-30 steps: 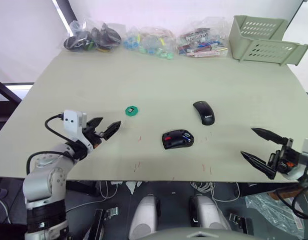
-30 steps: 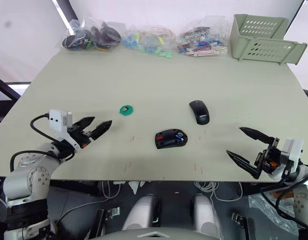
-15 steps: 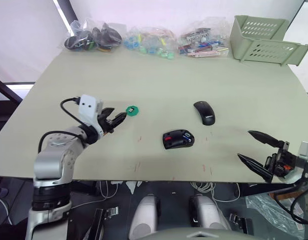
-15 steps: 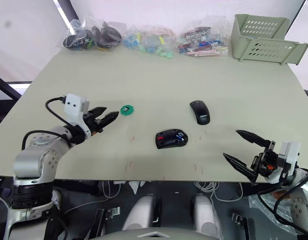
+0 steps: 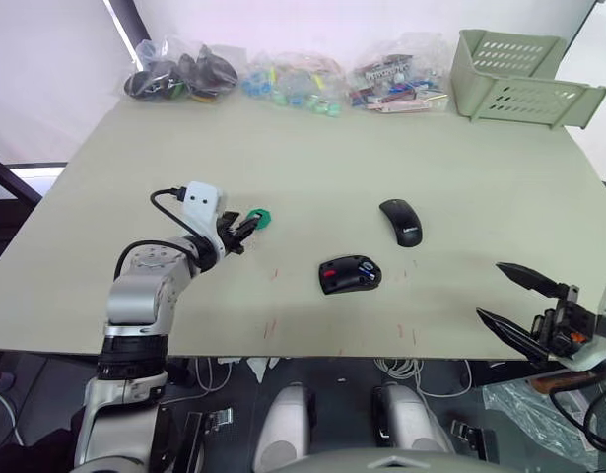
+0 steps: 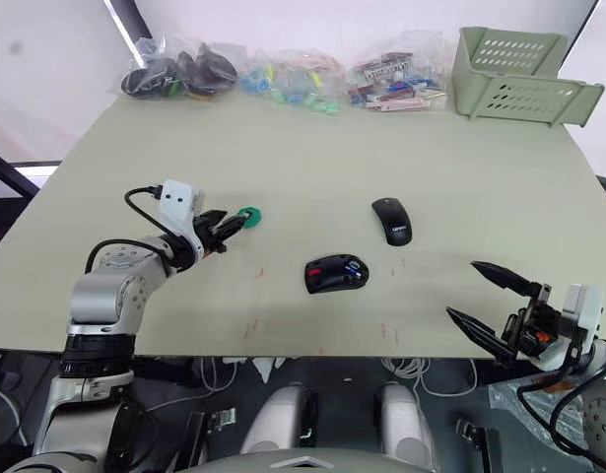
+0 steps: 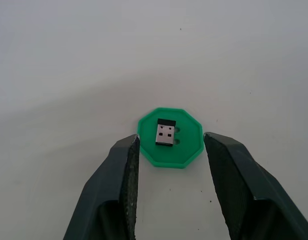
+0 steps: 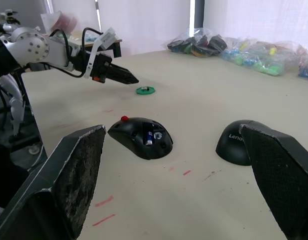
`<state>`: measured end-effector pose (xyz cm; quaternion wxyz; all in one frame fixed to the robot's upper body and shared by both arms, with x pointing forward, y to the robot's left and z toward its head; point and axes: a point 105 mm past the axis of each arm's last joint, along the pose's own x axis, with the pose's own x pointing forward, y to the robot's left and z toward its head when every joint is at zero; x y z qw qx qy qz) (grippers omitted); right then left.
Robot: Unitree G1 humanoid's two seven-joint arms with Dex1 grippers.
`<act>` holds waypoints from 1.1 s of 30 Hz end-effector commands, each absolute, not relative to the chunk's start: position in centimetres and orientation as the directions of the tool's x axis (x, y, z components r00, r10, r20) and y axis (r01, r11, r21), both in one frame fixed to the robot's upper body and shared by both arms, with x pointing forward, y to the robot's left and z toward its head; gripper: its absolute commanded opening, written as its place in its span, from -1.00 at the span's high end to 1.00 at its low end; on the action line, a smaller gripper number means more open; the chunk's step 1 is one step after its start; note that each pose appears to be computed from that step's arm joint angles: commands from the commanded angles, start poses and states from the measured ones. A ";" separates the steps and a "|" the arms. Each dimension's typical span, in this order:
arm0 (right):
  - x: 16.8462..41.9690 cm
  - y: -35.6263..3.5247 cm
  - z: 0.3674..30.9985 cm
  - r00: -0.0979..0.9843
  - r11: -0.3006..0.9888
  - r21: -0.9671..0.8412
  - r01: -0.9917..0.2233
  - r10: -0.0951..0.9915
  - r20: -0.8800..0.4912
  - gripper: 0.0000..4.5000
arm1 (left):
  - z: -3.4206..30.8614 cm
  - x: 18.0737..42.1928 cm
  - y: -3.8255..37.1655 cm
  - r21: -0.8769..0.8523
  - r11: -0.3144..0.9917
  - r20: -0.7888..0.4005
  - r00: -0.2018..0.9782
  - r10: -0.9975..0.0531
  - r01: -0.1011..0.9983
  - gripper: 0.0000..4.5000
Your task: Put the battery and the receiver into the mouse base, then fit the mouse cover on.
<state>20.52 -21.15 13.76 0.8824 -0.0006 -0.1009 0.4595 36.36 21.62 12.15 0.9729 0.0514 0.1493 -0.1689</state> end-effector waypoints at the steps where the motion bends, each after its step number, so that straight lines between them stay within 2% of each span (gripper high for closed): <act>1: 20.3 -20.7 14.8 0.543 0.572 -0.120 -0.812 0.814 0.205 -1.00 | 13.3 37.2 21.8 0.077 0.937 -0.273 0.911 -0.308 0.340 -0.07; 33: 19.9 -19.7 15.3 0.536 0.561 -0.102 -0.821 0.821 0.197 -1.00 | 12.6 39.2 20.4 0.074 0.914 -0.304 0.882 -0.360 0.399 -0.07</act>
